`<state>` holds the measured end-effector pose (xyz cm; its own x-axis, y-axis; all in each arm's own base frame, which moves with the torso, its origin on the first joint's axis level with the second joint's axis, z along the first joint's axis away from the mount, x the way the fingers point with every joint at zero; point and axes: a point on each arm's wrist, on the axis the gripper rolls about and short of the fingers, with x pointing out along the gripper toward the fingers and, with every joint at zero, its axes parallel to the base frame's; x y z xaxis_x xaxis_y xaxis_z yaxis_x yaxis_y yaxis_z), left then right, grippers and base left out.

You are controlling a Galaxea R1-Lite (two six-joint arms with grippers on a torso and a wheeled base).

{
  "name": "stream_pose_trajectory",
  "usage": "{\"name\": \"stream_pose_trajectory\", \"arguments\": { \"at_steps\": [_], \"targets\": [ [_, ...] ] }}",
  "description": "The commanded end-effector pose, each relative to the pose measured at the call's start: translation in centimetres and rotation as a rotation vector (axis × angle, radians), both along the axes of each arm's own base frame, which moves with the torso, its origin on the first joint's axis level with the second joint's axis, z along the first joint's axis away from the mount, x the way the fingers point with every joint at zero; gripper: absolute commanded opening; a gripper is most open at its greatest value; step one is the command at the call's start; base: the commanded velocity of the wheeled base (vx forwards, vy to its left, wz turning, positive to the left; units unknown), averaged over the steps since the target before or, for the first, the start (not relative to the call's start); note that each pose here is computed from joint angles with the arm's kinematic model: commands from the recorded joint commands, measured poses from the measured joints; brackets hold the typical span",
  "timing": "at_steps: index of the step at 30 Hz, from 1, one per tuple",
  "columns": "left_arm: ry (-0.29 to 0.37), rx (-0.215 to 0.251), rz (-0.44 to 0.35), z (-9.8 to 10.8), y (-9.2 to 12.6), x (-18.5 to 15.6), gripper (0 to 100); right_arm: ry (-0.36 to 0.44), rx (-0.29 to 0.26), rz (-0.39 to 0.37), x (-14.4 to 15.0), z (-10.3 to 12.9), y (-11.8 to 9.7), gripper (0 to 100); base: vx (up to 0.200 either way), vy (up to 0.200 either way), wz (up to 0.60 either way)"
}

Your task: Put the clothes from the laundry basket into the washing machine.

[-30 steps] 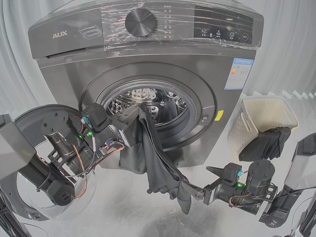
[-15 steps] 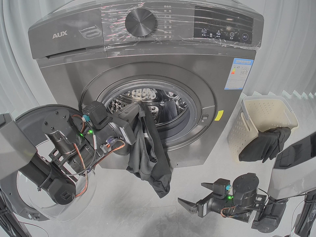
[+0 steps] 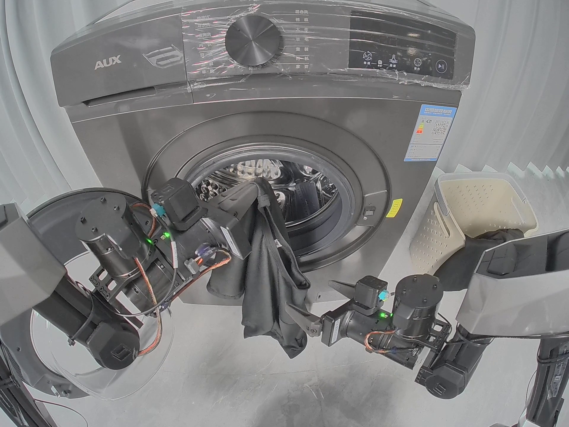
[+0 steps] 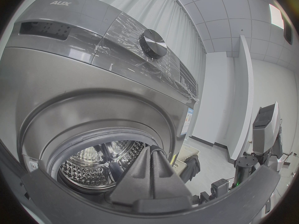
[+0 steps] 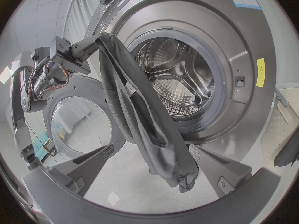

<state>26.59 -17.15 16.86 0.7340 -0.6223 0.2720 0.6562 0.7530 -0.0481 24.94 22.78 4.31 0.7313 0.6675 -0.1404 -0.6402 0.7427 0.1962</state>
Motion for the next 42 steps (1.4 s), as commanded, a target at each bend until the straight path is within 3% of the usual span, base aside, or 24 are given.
{"name": "stream_pose_trajectory", "arguments": {
  "at_steps": [1,8,13,18,25,37,38,42],
  "targets": [
    [-0.003,-0.003,-0.002,0.1,0.0,0.0,0,0.002,-0.002,0.024,0.9,-0.9,0.5,100,0.000,0.000,0.00],
    [-0.003,-0.003,-0.006,0.1,-0.2,-0.1,0,-0.050,0.042,0.039,3.3,-1.0,2.5,100,0.000,0.000,0.00],
    [0.000,-0.001,-0.013,0.0,-0.3,-0.3,0,-0.111,0.019,0.050,5.0,-1.4,3.2,100,0.000,0.000,0.00],
    [-0.002,-0.004,-0.011,0.1,-0.4,-0.3,0,-0.103,0.015,0.069,5.2,-2.0,4.0,100,0.000,0.000,0.00],
    [-0.004,-0.006,-0.007,0.2,-0.4,-0.2,0,-0.130,0.025,0.033,7.1,-3.3,5.5,100,0.000,0.000,0.00],
    [-0.002,-0.010,0.011,0.2,-0.3,-0.1,0,-0.121,0.005,0.001,7.5,-5.3,5.5,100,0.000,0.000,0.00],
    [-0.005,-0.012,0.014,0.3,-0.2,-0.1,0,-0.126,0.006,-0.001,7.6,-5.3,5.4,0,0.000,0.000,0.00],
    [0.005,-0.007,0.020,0.0,0.1,-0.2,0,-0.139,0.017,-0.007,7.7,-4.7,5.2,0,0.000,0.000,0.00]
  ]
}}
